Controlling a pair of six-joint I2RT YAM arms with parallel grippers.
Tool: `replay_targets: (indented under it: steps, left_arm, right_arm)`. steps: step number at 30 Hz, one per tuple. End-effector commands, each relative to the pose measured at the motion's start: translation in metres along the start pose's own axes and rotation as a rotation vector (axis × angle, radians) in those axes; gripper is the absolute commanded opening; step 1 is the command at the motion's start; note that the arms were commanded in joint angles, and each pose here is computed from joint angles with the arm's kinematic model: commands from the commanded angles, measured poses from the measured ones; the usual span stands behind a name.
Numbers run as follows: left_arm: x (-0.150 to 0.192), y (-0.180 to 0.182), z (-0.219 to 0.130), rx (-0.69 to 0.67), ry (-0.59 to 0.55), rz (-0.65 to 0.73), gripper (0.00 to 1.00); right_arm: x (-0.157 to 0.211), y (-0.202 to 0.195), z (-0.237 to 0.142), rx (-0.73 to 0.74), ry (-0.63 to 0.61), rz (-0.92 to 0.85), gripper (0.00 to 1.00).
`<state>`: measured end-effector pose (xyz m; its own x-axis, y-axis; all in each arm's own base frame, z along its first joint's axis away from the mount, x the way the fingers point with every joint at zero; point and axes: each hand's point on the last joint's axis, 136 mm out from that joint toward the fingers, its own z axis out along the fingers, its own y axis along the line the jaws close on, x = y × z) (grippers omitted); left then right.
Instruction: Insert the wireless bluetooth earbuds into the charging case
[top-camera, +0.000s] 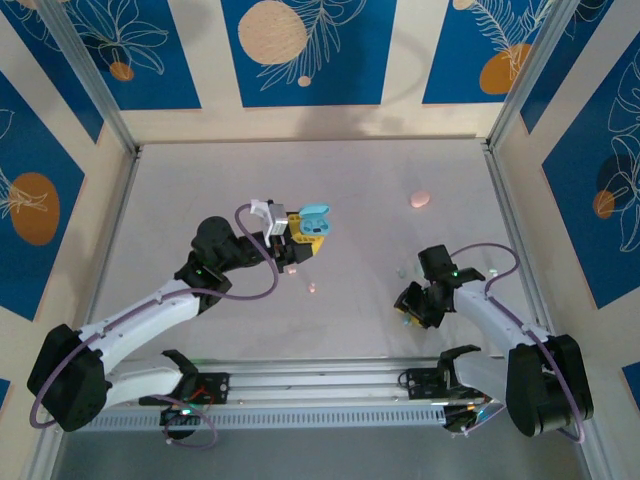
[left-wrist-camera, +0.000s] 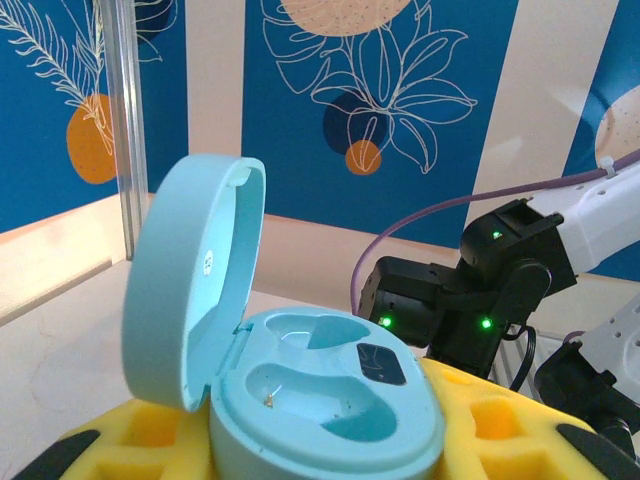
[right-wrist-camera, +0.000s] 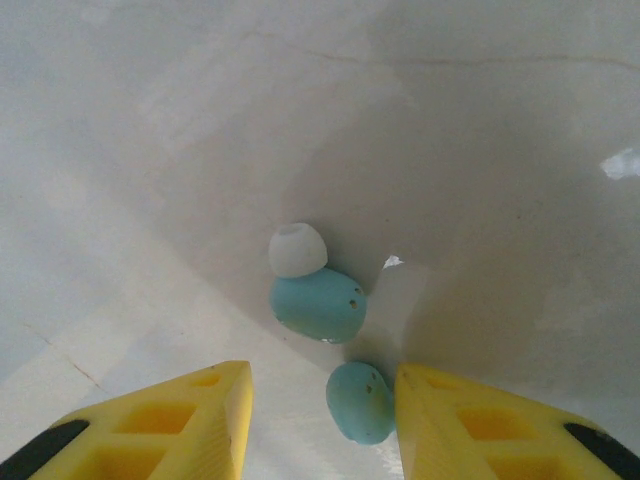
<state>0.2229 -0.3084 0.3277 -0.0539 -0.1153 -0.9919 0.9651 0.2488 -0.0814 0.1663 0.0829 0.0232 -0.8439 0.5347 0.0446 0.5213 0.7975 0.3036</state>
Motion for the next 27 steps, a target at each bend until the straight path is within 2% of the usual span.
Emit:
replay_targets:
  steps: [1, 8, 19, 27]
  left_arm:
    - [-0.0079, -0.0047, 0.0010, 0.014, -0.022, 0.014, 0.25]
    - [-0.0066, -0.0040, 0.0017, 0.014, -0.019, 0.011, 0.26]
    - [-0.0065, -0.0035, 0.0032, 0.017, -0.014, 0.011, 0.25]
    - [-0.0058, -0.0034, 0.0035, 0.018, -0.010, 0.012, 0.25]
  right_arm:
    - [0.0061, -0.0041, 0.0027, 0.016, 0.018, 0.014, 0.42]
    - [0.0114, 0.0003, 0.0010, 0.018, 0.032, -0.006, 0.38]
    - [0.0091, -0.0061, -0.0008, 0.122, 0.021, -0.046, 0.34]
    - [0.0099, -0.0024, 0.0014, 0.143, 0.031, -0.085, 0.26]
